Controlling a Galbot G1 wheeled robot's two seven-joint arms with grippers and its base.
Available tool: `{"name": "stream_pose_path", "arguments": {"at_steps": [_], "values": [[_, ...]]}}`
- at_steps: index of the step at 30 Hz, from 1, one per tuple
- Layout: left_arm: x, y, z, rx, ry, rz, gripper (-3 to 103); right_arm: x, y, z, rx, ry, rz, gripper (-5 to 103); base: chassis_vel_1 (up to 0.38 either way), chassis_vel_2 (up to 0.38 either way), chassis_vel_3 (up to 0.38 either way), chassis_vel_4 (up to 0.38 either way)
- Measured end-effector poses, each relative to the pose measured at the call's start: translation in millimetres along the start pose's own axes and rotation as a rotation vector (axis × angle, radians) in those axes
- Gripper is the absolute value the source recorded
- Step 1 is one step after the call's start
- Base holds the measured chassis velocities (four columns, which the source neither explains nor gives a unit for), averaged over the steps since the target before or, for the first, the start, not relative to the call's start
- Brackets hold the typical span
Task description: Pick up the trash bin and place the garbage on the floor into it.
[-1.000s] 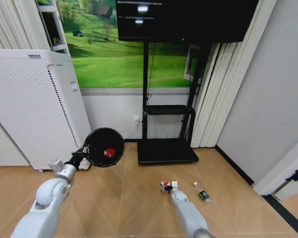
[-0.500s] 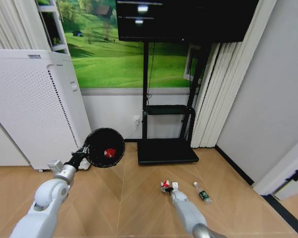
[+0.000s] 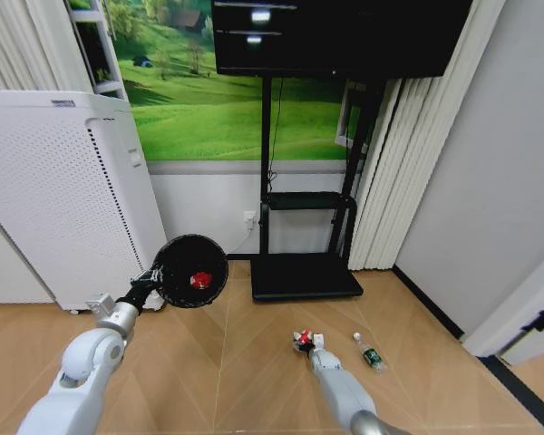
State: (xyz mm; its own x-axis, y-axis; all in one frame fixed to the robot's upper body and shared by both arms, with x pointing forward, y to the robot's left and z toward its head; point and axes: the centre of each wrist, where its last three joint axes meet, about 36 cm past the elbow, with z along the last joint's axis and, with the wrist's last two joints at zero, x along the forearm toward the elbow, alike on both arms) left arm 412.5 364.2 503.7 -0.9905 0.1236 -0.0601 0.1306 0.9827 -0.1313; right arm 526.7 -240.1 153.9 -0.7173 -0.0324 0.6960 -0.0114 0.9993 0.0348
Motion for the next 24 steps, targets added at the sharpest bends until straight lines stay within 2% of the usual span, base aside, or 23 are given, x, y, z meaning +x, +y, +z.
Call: {"name": "stream_pose_path", "arguments": {"at_steps": [1,3,4,5,6,12,24], "values": [[0.0,0.0,0.0,0.000,0.000,0.000,4,0.0,0.0,0.0,0.000,0.000,0.000,68,0.000,0.000,0.000,0.000],[-0.3,-0.1,-0.3,0.001,-0.001,0.003,4,0.2,-1.3,0.6,0.001,-0.002,0.004,57,0.000,0.000,0.000,0.000],[-0.3,-0.1,-0.3,0.001,-0.001,0.003,4,0.2,-1.3,0.6,0.001,-0.002,0.004,57,0.000,0.000,0.000,0.000],[-0.3,-0.2,-0.2,0.002,-0.001,0.005,4,0.2,-1.6,0.8,0.001,-0.003,0.006,47,0.000,0.000,0.000,0.000],[-0.2,-0.2,-0.2,0.002,-0.001,0.006,4,0.2,-2.0,0.9,0.001,-0.004,0.007,41,0.000,0.000,0.000,0.000],[-0.4,-0.2,0.2,0.004,0.000,0.009,4,0.2,-1.5,2.5,0.001,-0.007,0.007,30,0.000,0.000,0.000,0.000],[-0.5,-1.8,5.0,0.009,0.009,0.011,4,9.2,-4.6,8.5,-0.011,-0.030,0.008,29,0.000,0.000,0.000,0.000]]}}
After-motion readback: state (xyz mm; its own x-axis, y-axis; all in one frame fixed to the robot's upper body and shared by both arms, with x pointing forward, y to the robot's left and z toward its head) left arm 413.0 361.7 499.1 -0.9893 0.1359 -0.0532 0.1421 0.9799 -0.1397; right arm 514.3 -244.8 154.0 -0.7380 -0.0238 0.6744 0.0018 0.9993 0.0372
